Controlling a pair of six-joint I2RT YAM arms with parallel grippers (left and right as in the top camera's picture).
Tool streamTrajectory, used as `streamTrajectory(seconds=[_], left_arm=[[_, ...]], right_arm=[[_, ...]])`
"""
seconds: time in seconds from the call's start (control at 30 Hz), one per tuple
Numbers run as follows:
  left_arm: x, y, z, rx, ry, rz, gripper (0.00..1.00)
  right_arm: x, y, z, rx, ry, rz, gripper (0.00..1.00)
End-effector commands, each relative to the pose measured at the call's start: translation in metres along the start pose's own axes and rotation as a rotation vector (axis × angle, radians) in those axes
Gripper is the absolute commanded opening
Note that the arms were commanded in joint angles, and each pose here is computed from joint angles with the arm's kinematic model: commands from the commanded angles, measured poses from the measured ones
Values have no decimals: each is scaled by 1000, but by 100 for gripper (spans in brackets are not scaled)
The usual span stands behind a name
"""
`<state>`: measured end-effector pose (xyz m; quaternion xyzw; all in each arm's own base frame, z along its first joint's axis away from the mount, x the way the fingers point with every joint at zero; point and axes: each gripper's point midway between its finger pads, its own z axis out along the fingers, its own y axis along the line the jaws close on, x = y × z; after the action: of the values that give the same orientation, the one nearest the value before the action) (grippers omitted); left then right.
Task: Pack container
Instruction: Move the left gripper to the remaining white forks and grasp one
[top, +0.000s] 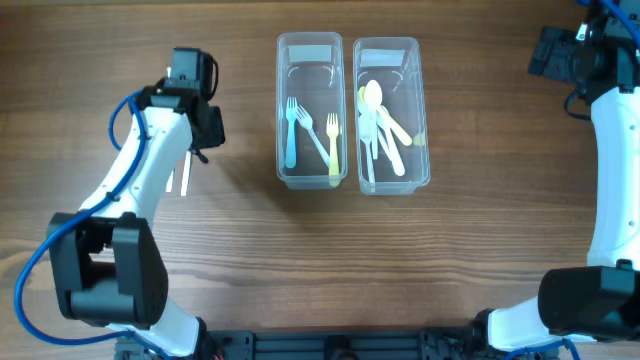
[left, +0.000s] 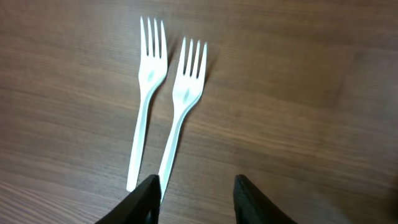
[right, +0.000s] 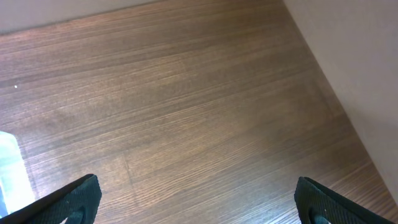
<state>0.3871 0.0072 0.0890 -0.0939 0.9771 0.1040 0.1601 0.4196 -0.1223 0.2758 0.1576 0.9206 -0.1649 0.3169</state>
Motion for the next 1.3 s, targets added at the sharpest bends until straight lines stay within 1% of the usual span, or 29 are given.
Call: streamTrajectory(seconds=[0.0, 0.03, 0.13, 0.3, 0.37, 0.47, 0.73, 1.03, 1.27], left_arm=[[9, 14, 8, -13, 19, -11, 27], [11, 17, 10, -13, 26, -18, 26], [13, 21, 15, 6, 38, -42, 27], [13, 23, 26, 85, 51, -93, 31], [13, 20, 30, 119, 59, -67, 31], [17, 13, 39, 167, 84, 1, 35], [27, 8, 66, 165, 136, 79, 37], [32, 7, 88, 161, 162, 75, 36], [35, 15, 97, 149, 179, 87, 34]], right_arm=[[-3, -2, 0, 15, -7, 12, 100], [-3, -2, 0, 15, -7, 12, 100], [-3, -2, 0, 16, -7, 13, 100], [-3, -2, 0, 16, -7, 12, 100], [-3, -2, 0, 16, -7, 12, 100], [-3, -2, 0, 16, -7, 12, 100], [-3, -2, 0, 16, -7, 12, 100], [-3, -2, 0, 16, -7, 12, 100], [-3, -2, 0, 15, -7, 12, 100]])
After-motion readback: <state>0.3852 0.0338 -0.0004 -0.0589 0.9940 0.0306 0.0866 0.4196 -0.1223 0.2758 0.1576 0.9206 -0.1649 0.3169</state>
